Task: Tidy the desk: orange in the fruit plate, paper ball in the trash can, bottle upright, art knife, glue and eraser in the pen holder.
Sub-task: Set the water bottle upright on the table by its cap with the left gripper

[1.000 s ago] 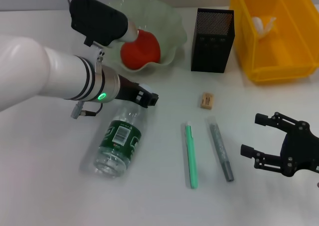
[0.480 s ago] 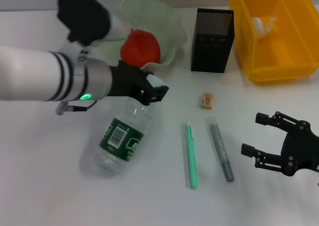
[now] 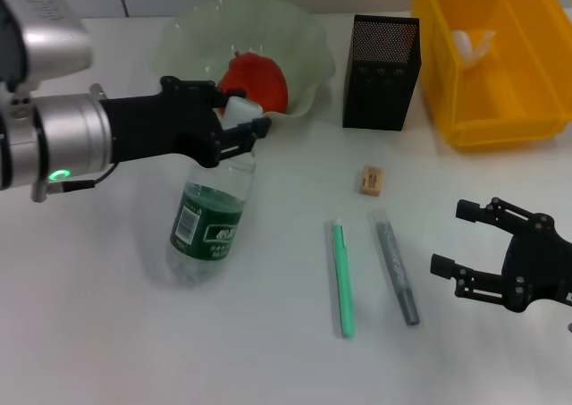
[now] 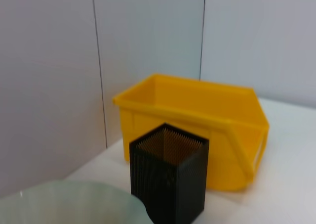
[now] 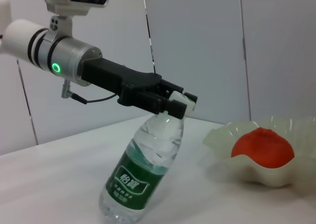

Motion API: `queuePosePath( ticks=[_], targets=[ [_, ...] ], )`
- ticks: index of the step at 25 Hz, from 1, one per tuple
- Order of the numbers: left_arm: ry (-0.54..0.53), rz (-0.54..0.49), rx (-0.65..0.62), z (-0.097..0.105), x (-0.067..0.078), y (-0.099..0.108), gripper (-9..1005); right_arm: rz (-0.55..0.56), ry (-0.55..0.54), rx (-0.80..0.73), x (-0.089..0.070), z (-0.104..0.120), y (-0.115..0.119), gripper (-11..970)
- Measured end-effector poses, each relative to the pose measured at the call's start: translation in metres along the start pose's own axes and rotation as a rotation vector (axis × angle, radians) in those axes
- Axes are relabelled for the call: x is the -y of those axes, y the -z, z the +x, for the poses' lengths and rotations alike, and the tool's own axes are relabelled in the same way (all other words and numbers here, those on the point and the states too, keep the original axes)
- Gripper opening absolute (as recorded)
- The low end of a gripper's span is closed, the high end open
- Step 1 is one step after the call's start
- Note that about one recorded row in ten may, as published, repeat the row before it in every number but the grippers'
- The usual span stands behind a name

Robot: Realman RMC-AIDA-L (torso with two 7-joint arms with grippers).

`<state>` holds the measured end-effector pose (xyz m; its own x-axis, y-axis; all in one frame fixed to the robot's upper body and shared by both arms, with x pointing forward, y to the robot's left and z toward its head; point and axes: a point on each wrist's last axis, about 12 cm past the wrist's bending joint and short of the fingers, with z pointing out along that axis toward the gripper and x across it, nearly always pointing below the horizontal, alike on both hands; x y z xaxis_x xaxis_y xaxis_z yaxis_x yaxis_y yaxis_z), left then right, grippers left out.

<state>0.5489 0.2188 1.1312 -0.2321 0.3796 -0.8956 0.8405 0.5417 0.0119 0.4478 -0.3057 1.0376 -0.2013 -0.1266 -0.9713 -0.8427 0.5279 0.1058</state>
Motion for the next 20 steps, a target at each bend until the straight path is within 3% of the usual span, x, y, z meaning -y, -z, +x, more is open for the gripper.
queuePosePath(
  ticks=[9,17,20],
  targets=[
    [-0.032,0.012,0.226,0.027,-0.011,0.02,474,-0.007,-0.002,0.005,0.0,-0.001,-0.001,853],
    [-0.046,0.014,0.245,0.033,-0.015,0.017,388,-0.015,-0.009,0.007,0.001,-0.004,-0.002,852],
    [-0.059,0.014,0.25,0.032,-0.015,0.017,314,-0.022,-0.009,0.001,0.001,-0.005,-0.002,852]
  ],
)
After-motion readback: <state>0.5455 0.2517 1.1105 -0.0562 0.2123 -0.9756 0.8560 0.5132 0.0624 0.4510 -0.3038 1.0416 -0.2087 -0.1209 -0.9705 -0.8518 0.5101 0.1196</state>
